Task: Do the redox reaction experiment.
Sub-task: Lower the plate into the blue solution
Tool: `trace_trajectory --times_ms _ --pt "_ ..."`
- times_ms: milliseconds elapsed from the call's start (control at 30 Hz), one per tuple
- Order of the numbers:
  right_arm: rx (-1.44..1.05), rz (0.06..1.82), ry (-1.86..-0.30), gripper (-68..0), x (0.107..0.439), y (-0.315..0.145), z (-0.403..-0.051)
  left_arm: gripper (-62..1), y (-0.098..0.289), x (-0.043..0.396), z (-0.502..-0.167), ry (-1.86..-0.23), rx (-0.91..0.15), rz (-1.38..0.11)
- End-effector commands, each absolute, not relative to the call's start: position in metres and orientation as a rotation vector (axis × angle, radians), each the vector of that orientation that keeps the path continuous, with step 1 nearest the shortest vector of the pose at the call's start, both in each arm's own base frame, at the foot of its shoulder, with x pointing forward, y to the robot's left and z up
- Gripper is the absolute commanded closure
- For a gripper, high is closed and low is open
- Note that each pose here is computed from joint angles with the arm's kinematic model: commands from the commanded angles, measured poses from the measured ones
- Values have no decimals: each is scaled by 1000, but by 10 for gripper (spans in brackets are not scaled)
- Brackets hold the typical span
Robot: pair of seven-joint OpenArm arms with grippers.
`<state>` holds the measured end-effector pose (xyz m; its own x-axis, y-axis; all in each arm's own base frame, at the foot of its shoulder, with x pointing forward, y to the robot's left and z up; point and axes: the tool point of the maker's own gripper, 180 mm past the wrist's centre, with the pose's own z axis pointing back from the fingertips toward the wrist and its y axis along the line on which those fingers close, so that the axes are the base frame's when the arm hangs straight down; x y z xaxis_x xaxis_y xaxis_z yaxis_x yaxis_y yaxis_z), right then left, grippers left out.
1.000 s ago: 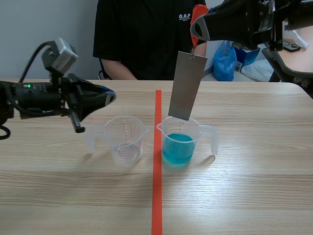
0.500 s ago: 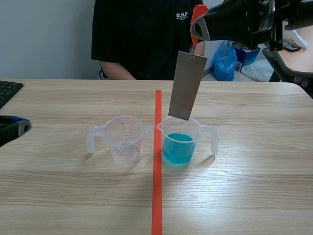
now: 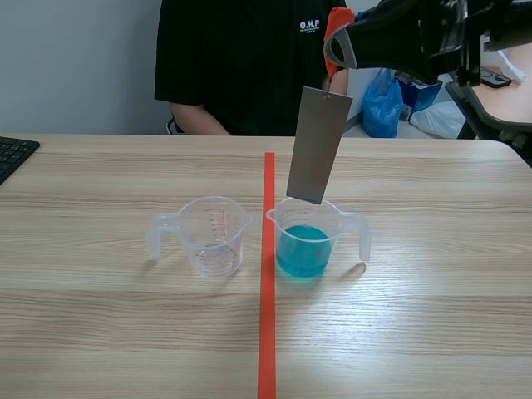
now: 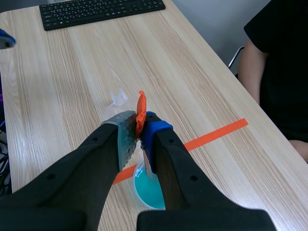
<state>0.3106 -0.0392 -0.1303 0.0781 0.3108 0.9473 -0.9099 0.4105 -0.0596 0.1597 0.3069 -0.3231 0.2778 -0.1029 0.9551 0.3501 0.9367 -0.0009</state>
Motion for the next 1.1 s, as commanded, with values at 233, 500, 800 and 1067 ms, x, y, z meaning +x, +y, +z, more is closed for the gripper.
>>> trace_trajectory --times_ms 233,500,800,1067 --pt "685 1014 -1163 -17 309 -40 -124 -32 300 94 -336 -1265 -60 -288" --pt "688 996 -1173 -17 313 -42 -125 -32 267 70 -342 -1222 -72 -376" --pt "684 958 -1197 -17 322 -49 -127 -32 263 77 -338 -1245 -79 -383" --pt "648 937 -1188 -17 333 -50 -143 -32 263 77 -338 -1245 -79 -382"
